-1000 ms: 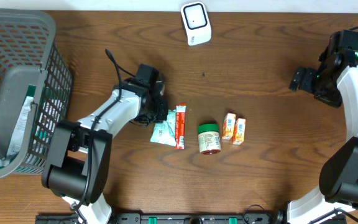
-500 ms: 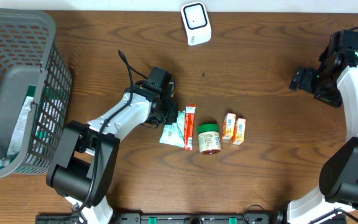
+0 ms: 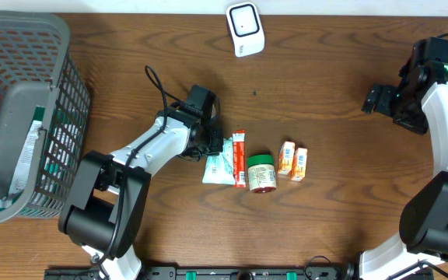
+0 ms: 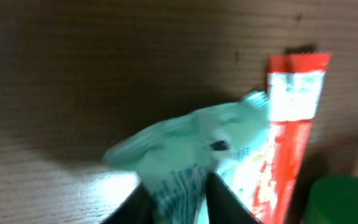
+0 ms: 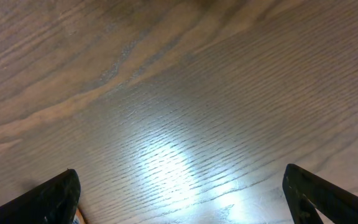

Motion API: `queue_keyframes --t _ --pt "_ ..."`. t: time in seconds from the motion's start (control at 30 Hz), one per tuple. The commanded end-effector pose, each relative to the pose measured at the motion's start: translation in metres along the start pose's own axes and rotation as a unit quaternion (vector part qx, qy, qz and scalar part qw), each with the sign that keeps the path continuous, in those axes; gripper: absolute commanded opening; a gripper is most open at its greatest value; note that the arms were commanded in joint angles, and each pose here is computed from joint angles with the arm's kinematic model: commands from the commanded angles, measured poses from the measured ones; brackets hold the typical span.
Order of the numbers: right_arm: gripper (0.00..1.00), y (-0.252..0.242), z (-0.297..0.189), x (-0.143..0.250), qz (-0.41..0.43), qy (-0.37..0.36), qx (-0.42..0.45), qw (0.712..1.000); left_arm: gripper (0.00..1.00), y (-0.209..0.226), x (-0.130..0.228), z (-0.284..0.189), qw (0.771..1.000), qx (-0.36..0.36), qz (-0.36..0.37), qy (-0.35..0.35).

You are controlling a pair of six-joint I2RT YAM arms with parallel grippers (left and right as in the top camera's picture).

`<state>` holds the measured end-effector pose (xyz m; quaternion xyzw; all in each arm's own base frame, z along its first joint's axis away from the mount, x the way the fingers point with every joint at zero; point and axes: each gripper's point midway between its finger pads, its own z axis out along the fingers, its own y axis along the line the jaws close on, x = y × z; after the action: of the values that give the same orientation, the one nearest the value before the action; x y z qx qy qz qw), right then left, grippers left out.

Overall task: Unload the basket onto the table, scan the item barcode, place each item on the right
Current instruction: 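Lower the green packet beside the red sticks and adjust it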

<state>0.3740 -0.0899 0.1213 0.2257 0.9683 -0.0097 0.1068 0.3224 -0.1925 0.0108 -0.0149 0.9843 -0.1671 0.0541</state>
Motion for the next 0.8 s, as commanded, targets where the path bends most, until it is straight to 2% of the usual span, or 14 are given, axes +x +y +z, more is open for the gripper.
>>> queue_keyframes --t 0.0,0.07,0.17,0.33,0.5,0.6,0.67,0.77 --pt "0.99 -0.001 -0.007 -0.004 -0.004 -0.012 0.002 1.000 0.52 0.007 0.009 0.009 1.000 -0.013 -0.006 0.015" --pt "0.99 -0.001 -0.007 -0.004 -0.004 -0.012 0.002 1.000 0.59 0.007 0.009 0.005 1.000 -0.015 -0.008 0.017" --pt "0.99 -0.001 -0.007 -0.004 -0.004 -0.012 0.002 1.000 0.63 0.008 -0.002 -0.010 1.000 -0.026 -0.003 0.000" --pt "0.99 -0.001 -0.007 -0.004 -0.004 -0.012 0.002 1.000 0.68 0.001 -0.031 -0.053 0.997 -0.037 0.011 -0.064" --pt "0.99 -0.001 -0.007 -0.004 -0.004 -0.012 0.002 1.000 0.67 -0.008 -0.035 -0.076 0.995 -0.023 0.017 -0.093" --pt "0.99 -0.001 -0.007 -0.004 -0.004 -0.012 0.002 1.000 0.24 -0.004 -0.030 -0.072 0.996 -0.028 0.015 -0.081" --pt "0.99 -0.001 -0.007 -0.004 -0.004 -0.012 0.002 1.000 0.12 -0.001 -0.023 -0.063 0.997 -0.034 0.014 -0.066" --pt "0.99 -0.001 -0.007 -0.004 -0.004 -0.012 0.002 1.000 0.10 0.006 -0.014 -0.048 0.998 -0.045 0.012 -0.043"
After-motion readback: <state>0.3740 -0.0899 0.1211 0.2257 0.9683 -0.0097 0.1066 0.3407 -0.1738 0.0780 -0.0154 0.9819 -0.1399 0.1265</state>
